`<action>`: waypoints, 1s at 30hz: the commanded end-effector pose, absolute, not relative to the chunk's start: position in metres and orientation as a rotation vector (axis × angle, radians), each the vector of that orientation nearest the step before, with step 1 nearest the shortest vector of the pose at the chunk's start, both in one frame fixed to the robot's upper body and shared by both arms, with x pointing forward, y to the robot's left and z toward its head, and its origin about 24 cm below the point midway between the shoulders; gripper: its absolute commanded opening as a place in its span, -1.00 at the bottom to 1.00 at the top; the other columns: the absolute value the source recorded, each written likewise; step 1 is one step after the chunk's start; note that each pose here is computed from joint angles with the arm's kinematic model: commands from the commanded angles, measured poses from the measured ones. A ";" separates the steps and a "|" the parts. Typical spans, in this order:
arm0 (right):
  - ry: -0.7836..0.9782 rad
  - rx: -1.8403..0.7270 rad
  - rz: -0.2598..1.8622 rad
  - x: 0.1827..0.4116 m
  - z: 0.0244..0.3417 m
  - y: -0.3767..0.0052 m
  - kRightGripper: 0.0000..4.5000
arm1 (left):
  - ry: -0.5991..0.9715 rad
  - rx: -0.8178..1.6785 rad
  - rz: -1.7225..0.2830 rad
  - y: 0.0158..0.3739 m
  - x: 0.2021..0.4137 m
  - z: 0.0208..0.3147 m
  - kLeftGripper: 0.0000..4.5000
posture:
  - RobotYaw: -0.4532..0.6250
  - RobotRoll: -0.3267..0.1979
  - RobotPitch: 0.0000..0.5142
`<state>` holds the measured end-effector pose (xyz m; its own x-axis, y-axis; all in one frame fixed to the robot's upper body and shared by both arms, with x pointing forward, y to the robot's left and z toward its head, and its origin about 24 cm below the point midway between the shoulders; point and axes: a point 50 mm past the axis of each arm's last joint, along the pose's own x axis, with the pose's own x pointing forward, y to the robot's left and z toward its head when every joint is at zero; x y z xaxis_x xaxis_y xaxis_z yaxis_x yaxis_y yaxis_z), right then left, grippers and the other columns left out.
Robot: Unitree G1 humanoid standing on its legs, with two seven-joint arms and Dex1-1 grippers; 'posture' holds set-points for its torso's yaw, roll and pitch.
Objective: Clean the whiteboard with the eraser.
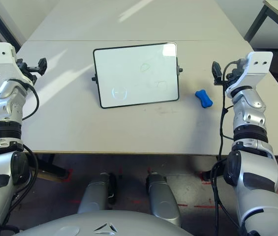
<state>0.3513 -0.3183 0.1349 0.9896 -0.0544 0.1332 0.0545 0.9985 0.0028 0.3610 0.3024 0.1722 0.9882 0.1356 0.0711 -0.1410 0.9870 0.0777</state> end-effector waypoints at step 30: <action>-0.129 -0.014 -0.077 0.353 0.141 -0.322 0.99 | -0.056 0.241 -0.769 0.194 0.322 0.186 1.00 | -0.38 0.25 -0.65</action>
<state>0.3550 -0.3170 0.1417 0.9867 -0.0637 0.1497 0.0645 0.9979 -0.0005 0.3290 0.2019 0.1903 0.7733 -0.6340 0.0066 0.6125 0.7497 0.2506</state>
